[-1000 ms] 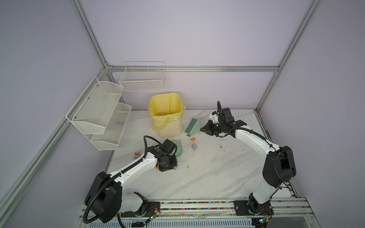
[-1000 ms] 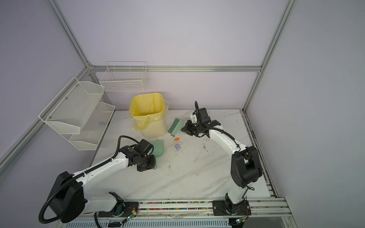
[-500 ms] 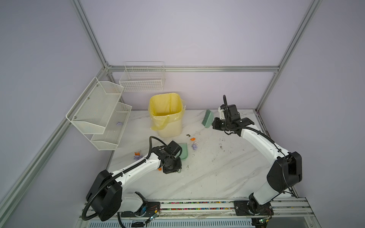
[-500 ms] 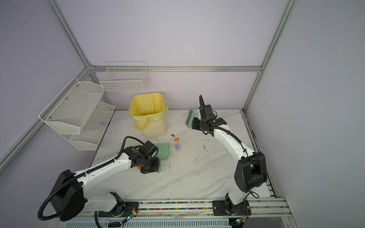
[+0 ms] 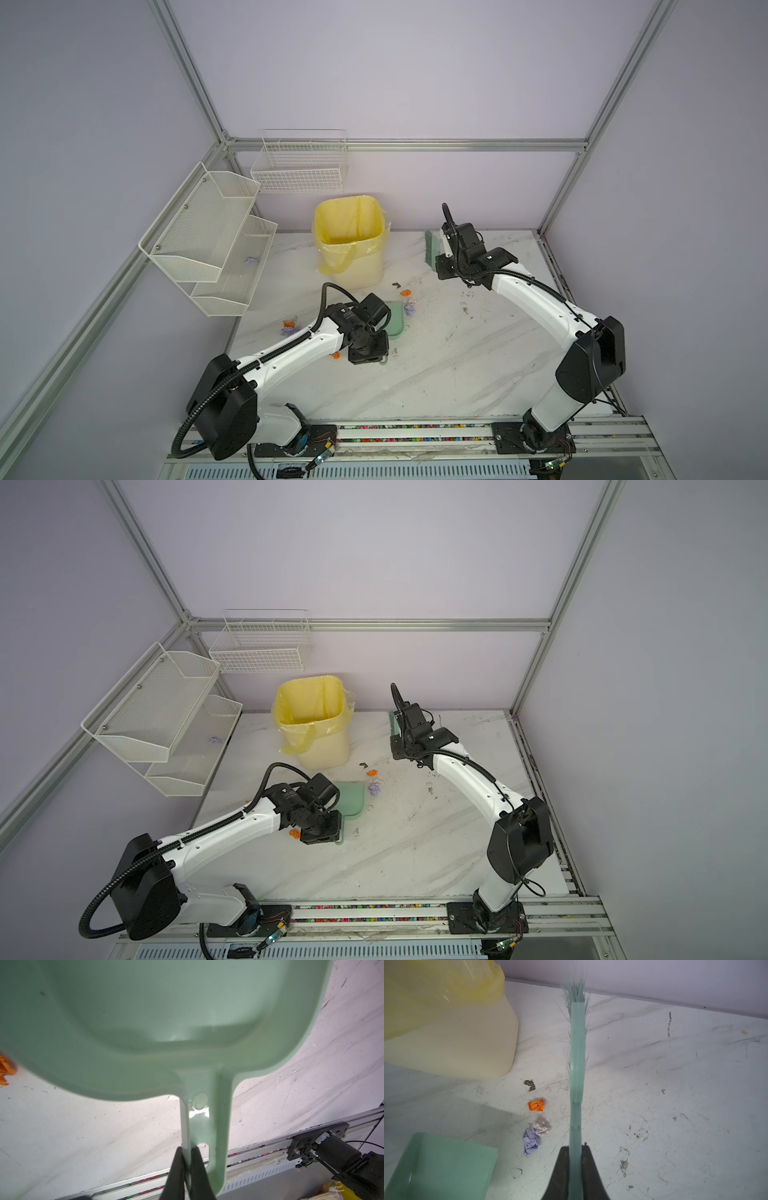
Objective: Sweep away the paper scraps from the table
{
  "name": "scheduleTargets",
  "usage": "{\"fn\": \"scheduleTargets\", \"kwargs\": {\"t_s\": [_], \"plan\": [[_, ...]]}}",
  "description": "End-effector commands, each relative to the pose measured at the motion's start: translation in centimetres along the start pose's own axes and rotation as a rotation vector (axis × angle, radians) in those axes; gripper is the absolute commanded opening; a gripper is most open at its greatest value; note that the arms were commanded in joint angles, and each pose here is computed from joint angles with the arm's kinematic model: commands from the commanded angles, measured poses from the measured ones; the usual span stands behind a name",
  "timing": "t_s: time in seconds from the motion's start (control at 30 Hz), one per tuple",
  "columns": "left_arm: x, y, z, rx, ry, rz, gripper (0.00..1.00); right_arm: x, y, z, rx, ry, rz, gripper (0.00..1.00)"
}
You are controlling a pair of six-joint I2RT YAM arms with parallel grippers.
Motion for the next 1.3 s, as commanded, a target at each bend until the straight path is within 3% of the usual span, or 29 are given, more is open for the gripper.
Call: {"fn": "scheduleTargets", "kwargs": {"t_s": [0.0,0.1,0.23,0.43,0.6,0.8,1.27], "plan": [[-1.7,-2.4,1.0,0.072,-0.023,-0.060,0.00,-0.8,-0.3,0.9,-0.011,-0.044,-0.043,0.00],[-1.5,-2.7,0.8,0.096,-0.012,-0.063,0.00,-1.5,1.3,0.9,-0.089,-0.077,-0.030,0.00],[-0.1,-2.7,0.7,0.101,0.030,-0.037,0.00,-0.9,3.1,-0.5,-0.192,-0.011,-0.030,0.00],[0.2,-4.0,0.4,0.141,0.060,-0.079,0.00,-0.5,5.2,-1.4,-0.248,0.086,0.104,0.00],[0.4,-4.8,0.3,0.159,0.068,-0.088,0.00,-0.7,4.9,-1.0,-0.292,0.074,0.076,0.00],[1.3,-5.1,0.6,0.150,0.082,-0.087,0.00,1.1,4.3,-2.4,-0.372,0.151,0.024,0.00],[3.0,-5.4,1.4,0.156,0.111,-0.053,0.00,2.5,3.9,-3.4,-0.484,0.138,-0.087,0.00]]}}
Point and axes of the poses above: each gripper's point midway between its finger pads, its own x axis out along the fingers, its own y axis along the line the jaws close on, z = x × y, the point moved 3 cm from there along -x, back along the fingers, and after that the axes turned 4 degrees about x, right-handed, at the moved point
